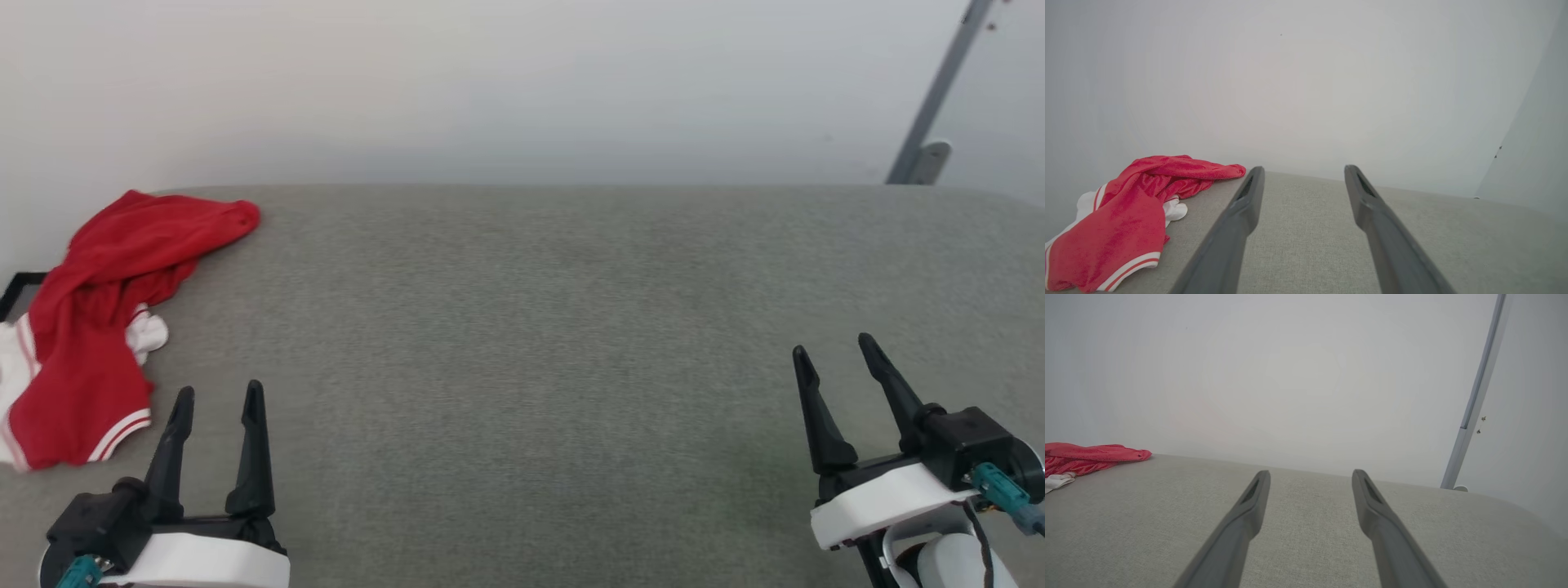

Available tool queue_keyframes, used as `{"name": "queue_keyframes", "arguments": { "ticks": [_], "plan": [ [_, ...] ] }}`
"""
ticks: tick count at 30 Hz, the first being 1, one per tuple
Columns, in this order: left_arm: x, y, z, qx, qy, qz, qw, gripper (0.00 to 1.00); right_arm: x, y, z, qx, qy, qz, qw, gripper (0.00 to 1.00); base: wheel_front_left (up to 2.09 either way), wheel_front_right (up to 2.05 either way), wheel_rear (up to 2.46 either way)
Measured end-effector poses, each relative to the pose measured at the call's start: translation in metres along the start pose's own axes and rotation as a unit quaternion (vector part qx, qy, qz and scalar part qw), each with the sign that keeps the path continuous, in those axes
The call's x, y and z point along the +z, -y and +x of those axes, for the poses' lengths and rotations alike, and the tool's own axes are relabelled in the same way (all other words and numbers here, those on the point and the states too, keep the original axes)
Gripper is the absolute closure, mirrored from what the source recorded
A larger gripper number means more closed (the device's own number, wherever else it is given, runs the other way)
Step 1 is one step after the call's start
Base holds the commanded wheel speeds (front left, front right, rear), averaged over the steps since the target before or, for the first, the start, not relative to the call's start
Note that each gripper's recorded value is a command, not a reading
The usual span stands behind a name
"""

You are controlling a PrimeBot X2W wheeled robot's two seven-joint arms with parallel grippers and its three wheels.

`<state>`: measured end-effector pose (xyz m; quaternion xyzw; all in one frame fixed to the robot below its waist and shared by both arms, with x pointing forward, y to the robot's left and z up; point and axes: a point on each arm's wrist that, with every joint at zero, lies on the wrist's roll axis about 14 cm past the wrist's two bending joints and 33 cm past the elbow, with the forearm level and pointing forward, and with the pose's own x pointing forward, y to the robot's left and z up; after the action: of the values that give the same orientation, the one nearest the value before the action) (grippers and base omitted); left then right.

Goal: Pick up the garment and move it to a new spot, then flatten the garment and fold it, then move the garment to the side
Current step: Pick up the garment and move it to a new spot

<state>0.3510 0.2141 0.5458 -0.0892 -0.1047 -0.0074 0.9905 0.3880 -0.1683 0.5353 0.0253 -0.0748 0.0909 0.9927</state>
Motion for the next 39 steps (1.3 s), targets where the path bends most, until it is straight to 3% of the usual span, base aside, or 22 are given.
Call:
{"name": "queue_keyframes", "arguments": {
  "ticks": [11, 23, 32, 39],
  "plan": [
    [0.018, -0.065, -0.039, 0.11, 0.02, 0.018, 0.994, 0.0, -0.004, -0.069, 0.027, 0.106, -0.004, 0.014, 0.994, 0.0, 0.0, 0.0, 0.0],
    [0.041, -0.126, -0.111, 0.23, 0.045, 0.035, 0.971, 0.0, -0.003, -0.166, 0.041, 0.242, -0.006, 0.027, 0.97, 0.0, 0.0, 0.0, 0.0],
    [0.048, -0.149, -0.155, 0.292, 0.055, 0.04, 0.954, 0.0, 0.0, -0.218, 0.041, 0.313, -0.005, 0.033, 0.949, 0.0, 0.0, 0.0, 0.0],
    [0.046, -0.153, -0.162, 0.306, 0.051, 0.038, 0.95, 0.0, -0.002, -0.231, 0.045, 0.331, -0.008, 0.038, 0.943, 0.0, 0.0, 0.0, 0.0]
  ]
}}
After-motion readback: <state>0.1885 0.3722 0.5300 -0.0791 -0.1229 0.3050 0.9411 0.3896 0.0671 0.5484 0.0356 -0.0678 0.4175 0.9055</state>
